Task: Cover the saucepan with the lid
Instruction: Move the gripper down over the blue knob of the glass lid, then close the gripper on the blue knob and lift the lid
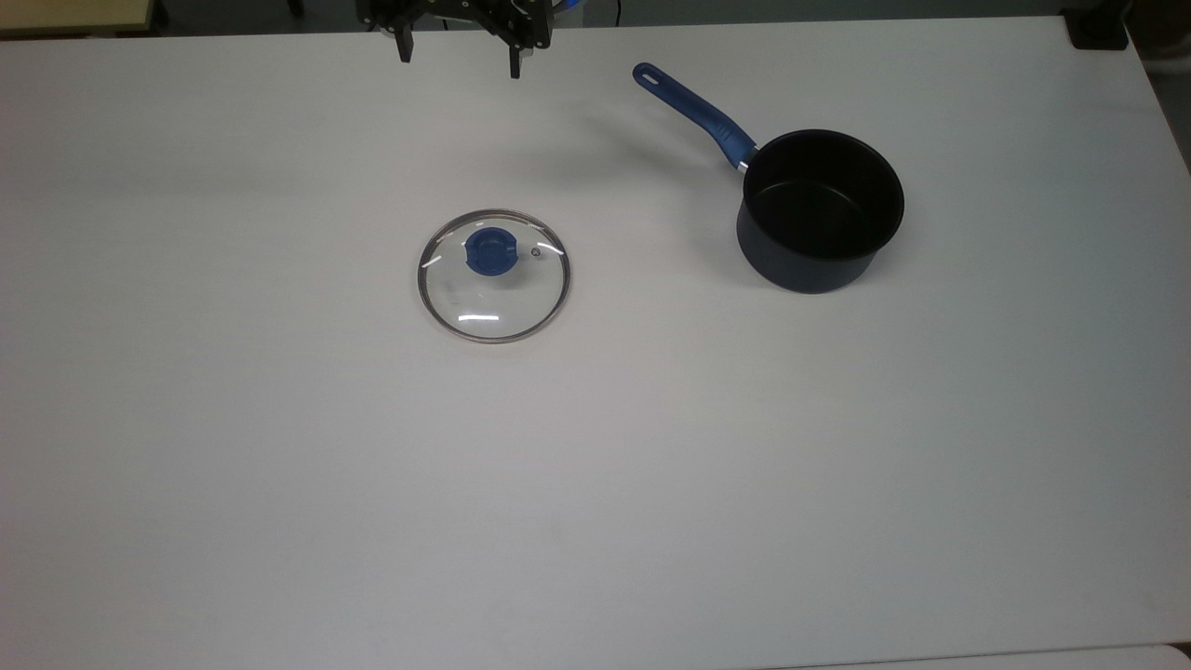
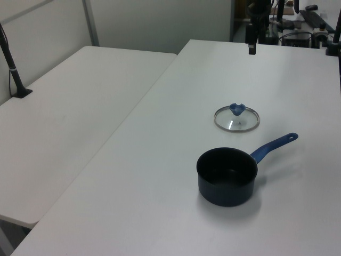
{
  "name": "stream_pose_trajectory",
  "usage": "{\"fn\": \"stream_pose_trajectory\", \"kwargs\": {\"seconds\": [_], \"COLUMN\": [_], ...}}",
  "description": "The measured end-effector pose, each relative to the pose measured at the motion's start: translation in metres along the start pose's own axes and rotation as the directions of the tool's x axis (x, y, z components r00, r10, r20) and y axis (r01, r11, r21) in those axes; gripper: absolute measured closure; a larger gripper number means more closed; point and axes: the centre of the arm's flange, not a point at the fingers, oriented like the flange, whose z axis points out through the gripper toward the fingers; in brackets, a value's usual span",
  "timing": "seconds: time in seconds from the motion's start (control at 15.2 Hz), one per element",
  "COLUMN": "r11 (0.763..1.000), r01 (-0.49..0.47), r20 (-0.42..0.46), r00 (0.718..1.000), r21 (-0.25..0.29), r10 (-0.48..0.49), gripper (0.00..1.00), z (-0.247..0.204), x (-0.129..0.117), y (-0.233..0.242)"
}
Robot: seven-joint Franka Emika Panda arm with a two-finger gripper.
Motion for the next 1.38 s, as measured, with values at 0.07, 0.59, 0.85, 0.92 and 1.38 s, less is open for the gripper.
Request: {"fn": "stream_pose_trajectory", "kwargs": {"seconds": [0.07,0.59,0.85,0.92,1.38], "r11": [1.0,0.977,0.962,0.959,0.954], "r01": [0.003,0.213,0.273,0.283,0.299], "r20": [0.0,0.015,0.041,0.047,0.012], "r00": [1.0,0.977,0.961,0.958,0.954], "r21": [0.0,0.005,0.016,0.019,0.022], "r10": [-0.003,-0.213,-0.274,-0.284,-0.299], "gripper": [0.0,0.0,0.0,0.0,0.0], "z": [0.0,0.061,0.125,0.139,0.207], "x": [0.0,0.011,0.028,0.032,0.043], "y": [0.0,0.008,0.002,0.001,-0.007]}}
